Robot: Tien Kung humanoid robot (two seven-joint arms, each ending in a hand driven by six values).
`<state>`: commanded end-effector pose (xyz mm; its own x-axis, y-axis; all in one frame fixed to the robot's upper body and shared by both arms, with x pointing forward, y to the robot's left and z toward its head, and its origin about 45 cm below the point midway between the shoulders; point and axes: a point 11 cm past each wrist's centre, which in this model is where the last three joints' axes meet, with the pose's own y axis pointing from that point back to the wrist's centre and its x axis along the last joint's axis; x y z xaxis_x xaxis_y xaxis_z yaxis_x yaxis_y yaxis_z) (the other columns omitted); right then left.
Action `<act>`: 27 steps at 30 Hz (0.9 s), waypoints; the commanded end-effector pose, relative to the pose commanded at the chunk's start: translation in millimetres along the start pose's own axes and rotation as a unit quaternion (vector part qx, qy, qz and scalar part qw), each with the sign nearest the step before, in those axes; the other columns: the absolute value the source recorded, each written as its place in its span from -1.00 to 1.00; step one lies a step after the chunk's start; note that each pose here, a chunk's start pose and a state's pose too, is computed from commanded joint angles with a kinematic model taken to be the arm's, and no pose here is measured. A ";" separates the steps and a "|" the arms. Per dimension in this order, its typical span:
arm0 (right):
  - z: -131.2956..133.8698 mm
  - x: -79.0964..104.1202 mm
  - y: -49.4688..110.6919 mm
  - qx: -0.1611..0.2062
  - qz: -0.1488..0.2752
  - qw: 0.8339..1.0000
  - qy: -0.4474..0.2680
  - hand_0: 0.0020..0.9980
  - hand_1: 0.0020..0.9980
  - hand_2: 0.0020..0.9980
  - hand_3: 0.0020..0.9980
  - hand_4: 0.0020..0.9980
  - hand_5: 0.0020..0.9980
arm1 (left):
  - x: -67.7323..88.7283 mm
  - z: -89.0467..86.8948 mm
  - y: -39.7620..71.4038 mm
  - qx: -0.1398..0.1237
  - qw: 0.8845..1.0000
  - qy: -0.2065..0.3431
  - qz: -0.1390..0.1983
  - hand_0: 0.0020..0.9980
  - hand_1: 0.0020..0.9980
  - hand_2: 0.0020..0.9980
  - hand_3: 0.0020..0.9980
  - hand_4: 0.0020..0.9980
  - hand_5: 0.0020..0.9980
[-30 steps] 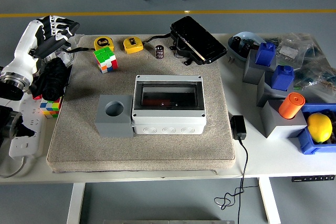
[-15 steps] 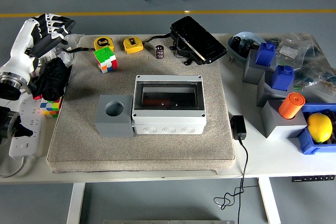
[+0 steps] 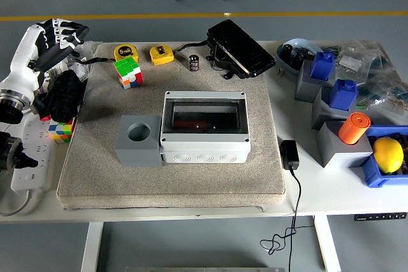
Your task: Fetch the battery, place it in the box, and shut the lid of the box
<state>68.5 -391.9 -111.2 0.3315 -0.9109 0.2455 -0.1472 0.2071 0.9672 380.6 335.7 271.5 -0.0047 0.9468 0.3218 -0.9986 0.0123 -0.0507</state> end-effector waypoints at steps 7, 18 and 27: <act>1.8 -0.9 0.0 -0.002 -0.001 1.000 0.002 0.48 0.42 0.41 0.46 1.00 0.23 | -0.5 0.1 0.2 0.000 1.000 -0.003 -0.003 -0.29 0.06 0.14 0.13 0.92 0.20; 5.8 -7.2 -0.1 -0.006 -0.008 1.000 0.005 0.48 0.41 0.42 0.46 1.00 0.23 | -2.6 -4.0 2.3 0.006 1.000 -0.005 -0.008 -0.30 0.06 0.14 0.12 0.92 0.20; 5.3 -6.6 0.0 -0.004 -0.007 1.000 -0.002 0.48 0.42 0.41 0.46 1.00 0.23 | -1.3 -4.8 3.9 0.007 1.000 -0.002 -0.004 -0.30 0.06 0.14 0.13 0.92 0.20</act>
<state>61.4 -387.8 -113.1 0.3303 -0.9152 0.2311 -0.1353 0.1964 0.9711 376.9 336.1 266.3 0.0038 0.9453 0.3261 -0.9993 0.0158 -0.0342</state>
